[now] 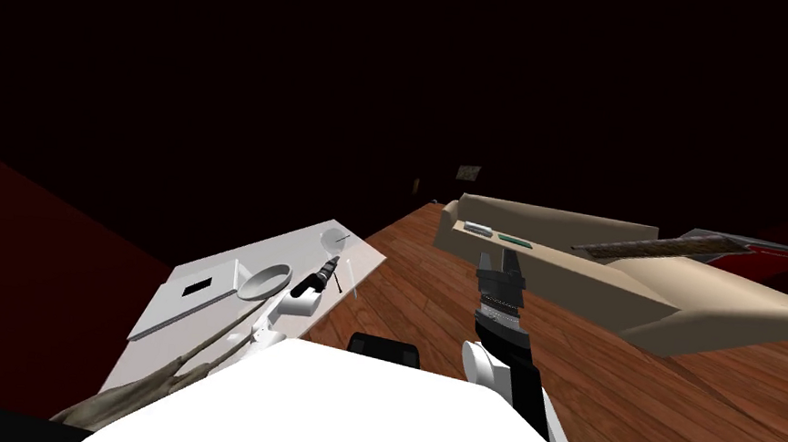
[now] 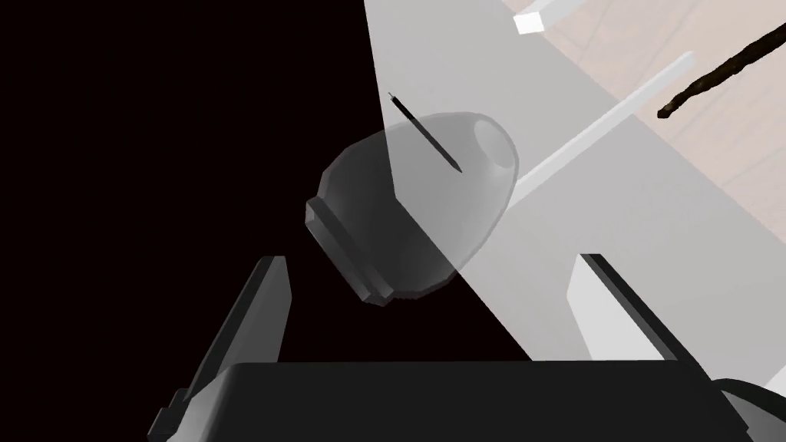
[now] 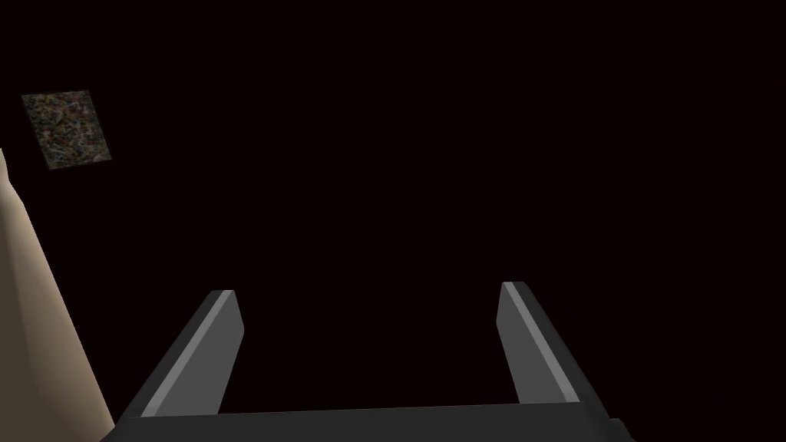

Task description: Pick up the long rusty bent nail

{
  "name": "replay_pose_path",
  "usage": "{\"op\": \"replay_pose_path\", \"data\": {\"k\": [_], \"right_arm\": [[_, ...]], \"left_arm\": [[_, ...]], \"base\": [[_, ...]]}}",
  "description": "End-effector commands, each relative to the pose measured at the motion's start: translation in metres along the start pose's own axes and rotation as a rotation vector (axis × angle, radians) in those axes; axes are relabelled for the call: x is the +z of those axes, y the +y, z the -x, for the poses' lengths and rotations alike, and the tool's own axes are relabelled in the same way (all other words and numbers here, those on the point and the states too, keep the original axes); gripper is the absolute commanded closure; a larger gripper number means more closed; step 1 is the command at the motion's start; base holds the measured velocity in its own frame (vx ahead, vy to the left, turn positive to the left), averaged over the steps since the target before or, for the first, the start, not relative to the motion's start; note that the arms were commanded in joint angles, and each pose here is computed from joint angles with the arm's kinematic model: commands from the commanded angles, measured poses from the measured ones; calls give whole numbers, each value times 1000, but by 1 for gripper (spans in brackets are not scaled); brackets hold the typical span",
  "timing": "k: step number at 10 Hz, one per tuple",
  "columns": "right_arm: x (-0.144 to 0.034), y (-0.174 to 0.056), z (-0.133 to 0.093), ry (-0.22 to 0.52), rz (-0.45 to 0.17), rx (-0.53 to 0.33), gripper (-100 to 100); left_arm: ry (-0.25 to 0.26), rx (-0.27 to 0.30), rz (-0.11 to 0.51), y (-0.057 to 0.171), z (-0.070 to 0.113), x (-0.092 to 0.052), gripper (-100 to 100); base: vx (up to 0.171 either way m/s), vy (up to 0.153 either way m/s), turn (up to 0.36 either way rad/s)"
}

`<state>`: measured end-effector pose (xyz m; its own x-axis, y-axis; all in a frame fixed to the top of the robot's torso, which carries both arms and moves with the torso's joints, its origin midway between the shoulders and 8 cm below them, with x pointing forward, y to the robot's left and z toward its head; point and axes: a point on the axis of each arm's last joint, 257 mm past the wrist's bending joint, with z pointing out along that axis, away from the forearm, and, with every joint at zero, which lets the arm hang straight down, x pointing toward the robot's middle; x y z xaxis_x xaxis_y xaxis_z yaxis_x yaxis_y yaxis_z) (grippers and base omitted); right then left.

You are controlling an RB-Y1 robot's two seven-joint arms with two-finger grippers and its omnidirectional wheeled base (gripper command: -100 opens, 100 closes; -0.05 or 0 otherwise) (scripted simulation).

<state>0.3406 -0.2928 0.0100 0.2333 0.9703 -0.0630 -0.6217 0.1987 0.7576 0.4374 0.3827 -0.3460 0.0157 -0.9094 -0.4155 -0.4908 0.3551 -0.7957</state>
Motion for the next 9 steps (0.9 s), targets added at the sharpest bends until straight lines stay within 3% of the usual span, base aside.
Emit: {"op": "replay_pose_path", "data": {"k": [1,2,3,4,6,7,8,9], "right_arm": [[0,0,0,0,0,0,0],[0,0,0,0,0,0,0],[0,0,0,0,0,0,0],[0,0,0,0,0,0,0],[0,0,0,0,0,0,0],[0,0,0,0,0,0,0],[0,0,0,0,0,0,0],[0,0,0,0,0,0,0]], "left_arm": [[19,60,83,29,-4,5,-100],[27,60,113,39,-7,5,-100],[44,102,178,62,-9,7,-100],[45,102,182,64,-9,7,-100],[74,188,294,102,-10,6,-100],[81,188,318,111,-12,5,-100],[98,230,379,133,-12,2,-100],[98,230,380,132,-11,2,-100]], "base": [[65,10,-163],[47,13,-55],[38,15,-76],[35,9,-45],[61,7,-129],[60,8,-45],[51,9,-84],[42,15,-41]]}}
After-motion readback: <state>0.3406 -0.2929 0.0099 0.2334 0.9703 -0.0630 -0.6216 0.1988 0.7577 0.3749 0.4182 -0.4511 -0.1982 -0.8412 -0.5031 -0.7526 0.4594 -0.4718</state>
